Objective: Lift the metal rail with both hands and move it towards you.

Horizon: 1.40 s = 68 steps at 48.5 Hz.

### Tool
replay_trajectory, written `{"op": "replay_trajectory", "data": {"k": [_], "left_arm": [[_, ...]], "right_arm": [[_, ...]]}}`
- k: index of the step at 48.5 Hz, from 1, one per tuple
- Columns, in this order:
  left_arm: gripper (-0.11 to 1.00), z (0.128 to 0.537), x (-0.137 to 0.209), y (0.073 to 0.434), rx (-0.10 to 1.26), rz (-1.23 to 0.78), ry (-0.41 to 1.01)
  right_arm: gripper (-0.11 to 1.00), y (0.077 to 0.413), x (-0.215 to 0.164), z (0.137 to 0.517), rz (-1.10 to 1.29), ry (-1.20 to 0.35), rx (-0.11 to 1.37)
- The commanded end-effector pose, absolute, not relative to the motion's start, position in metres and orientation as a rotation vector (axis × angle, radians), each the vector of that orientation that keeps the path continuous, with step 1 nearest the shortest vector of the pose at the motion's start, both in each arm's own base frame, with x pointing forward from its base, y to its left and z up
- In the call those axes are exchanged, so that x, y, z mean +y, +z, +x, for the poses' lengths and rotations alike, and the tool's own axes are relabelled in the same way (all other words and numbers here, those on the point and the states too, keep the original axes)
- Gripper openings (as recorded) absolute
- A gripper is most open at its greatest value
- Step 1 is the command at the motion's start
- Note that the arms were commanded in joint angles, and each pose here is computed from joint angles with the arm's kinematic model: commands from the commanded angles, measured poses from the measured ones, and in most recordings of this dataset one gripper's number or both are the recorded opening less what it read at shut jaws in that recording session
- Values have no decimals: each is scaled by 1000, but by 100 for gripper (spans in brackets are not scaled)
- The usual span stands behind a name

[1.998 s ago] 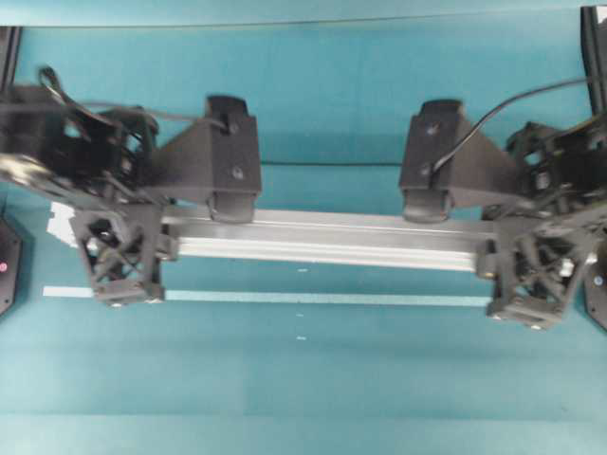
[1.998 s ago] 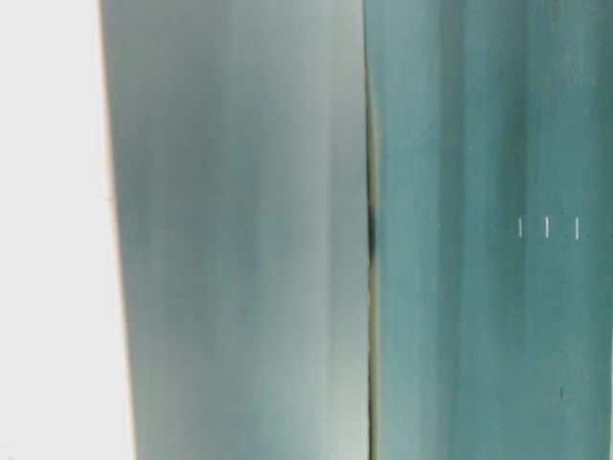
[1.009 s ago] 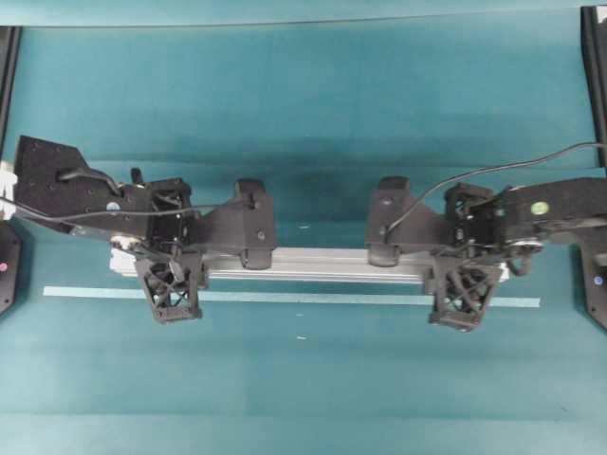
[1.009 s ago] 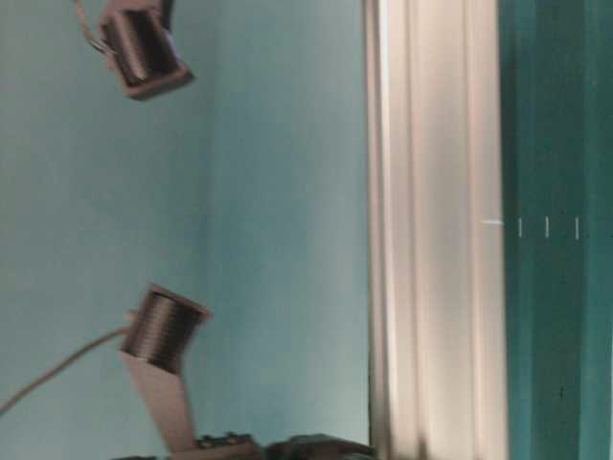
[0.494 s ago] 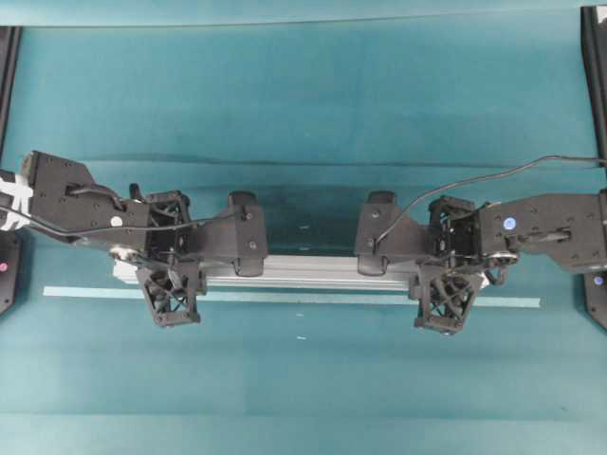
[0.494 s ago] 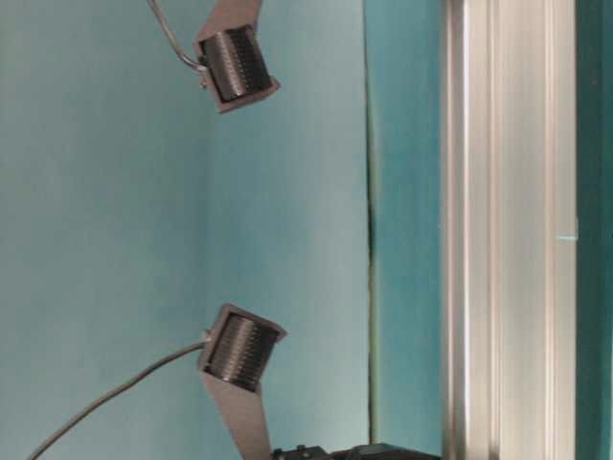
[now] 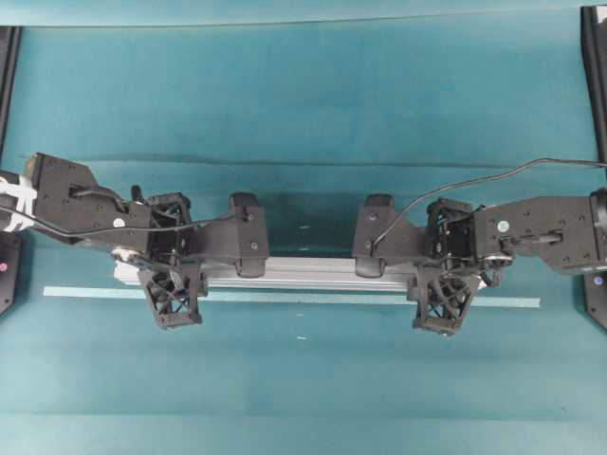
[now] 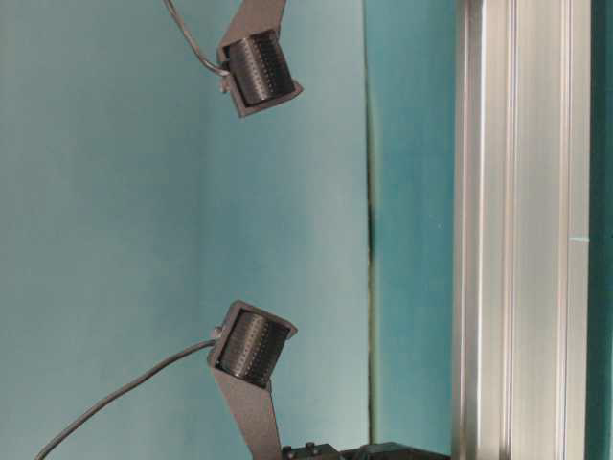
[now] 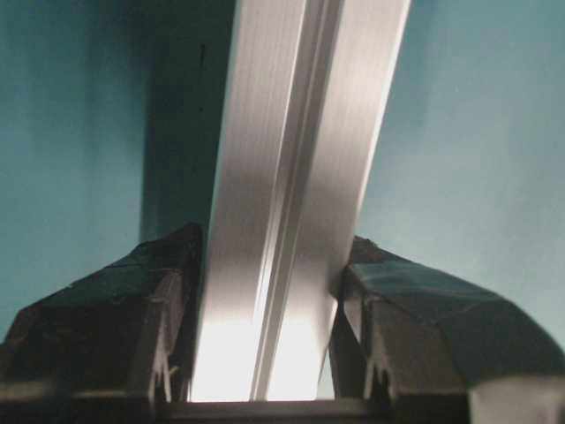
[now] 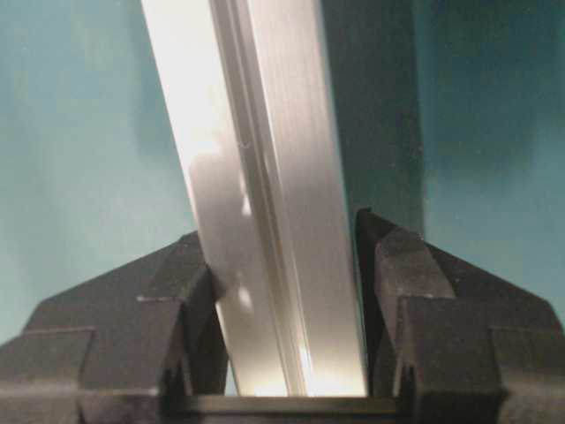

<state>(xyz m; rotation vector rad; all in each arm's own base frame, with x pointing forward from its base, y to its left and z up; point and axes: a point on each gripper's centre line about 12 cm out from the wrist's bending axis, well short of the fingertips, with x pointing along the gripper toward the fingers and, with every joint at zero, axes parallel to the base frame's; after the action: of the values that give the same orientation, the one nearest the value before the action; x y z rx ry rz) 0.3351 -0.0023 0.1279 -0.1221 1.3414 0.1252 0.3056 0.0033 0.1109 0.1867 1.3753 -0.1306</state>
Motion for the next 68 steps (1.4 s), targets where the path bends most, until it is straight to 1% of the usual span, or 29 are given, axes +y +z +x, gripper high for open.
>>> {"op": "replay_trajectory", "data": {"k": [1,58,68], "left_arm": [[31,342,-2,136,1291,-185,162],[31,341,-6,125,1266,-204,164],[31,341,-6,120,1227,-209,159]], "right_arm": [[40,112,-7,310,242,-180,1352],[40,101,-6,307,248,-181,1351],[40,97,-7,304,249,-182,1344]]}}
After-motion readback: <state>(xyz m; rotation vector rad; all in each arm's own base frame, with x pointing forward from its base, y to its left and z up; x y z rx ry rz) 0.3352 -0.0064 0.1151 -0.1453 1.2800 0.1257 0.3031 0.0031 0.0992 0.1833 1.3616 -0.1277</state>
